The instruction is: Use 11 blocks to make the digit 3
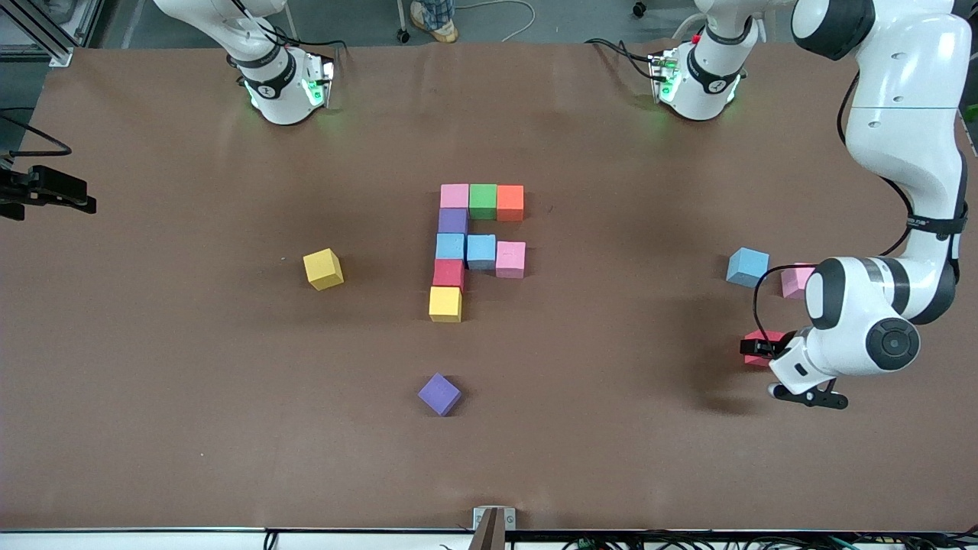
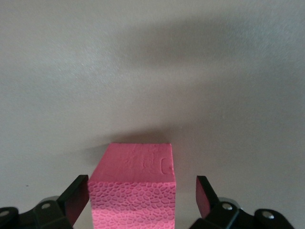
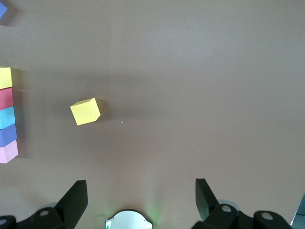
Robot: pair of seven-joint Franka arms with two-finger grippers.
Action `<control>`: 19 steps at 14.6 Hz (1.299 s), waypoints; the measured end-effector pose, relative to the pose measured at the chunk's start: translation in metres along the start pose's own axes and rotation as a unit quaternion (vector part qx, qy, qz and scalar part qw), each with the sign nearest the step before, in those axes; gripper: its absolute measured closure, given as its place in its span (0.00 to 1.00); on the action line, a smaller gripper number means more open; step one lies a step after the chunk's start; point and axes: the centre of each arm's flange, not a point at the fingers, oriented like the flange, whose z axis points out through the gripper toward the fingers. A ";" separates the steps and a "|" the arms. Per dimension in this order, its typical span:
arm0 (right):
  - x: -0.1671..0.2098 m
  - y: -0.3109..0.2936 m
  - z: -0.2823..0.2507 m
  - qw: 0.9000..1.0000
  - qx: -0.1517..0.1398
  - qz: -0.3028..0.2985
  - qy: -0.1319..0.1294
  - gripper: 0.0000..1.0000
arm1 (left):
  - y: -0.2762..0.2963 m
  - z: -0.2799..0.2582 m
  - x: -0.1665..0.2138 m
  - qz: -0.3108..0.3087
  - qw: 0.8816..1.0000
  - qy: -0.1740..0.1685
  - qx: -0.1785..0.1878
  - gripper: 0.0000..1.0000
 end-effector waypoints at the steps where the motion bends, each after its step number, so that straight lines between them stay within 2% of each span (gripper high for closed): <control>1: -0.001 0.000 0.000 1.000 0.001 0.001 -0.002 0.00 | -0.001 0.002 -0.001 -0.001 1.000 -0.002 -0.001 0.12; 3: -0.003 0.002 0.000 1.000 0.003 0.002 -0.007 0.00 | -0.001 0.004 -0.002 -0.004 1.000 -0.004 -0.001 0.33; 4: -0.004 0.002 0.000 1.000 0.003 0.002 -0.008 0.00 | 0.001 0.003 -0.002 -0.009 1.000 -0.003 -0.001 0.40; 7: -0.005 0.001 0.000 1.000 0.007 0.001 -0.009 0.00 | 0.013 -0.001 0.003 -0.032 0.999 0.004 -0.004 0.40; 11: -0.004 -0.005 -0.001 1.000 0.009 -0.005 -0.007 0.00 | 0.062 -0.023 0.018 -0.107 0.994 0.027 -0.008 0.40; 13: -0.004 -0.009 -0.003 1.000 0.009 -0.009 -0.005 0.00 | 0.097 -0.038 0.025 -0.157 0.987 0.036 -0.030 0.40; 16: -0.005 -0.011 -0.006 1.000 0.006 -0.012 0.000 0.00 | 0.132 -0.062 0.029 -0.235 0.969 0.037 -0.068 0.40; 19: -0.007 -0.019 -0.011 1.000 -0.001 -0.020 0.008 0.00 | 0.169 -0.078 0.030 -0.276 0.958 0.035 -0.074 0.40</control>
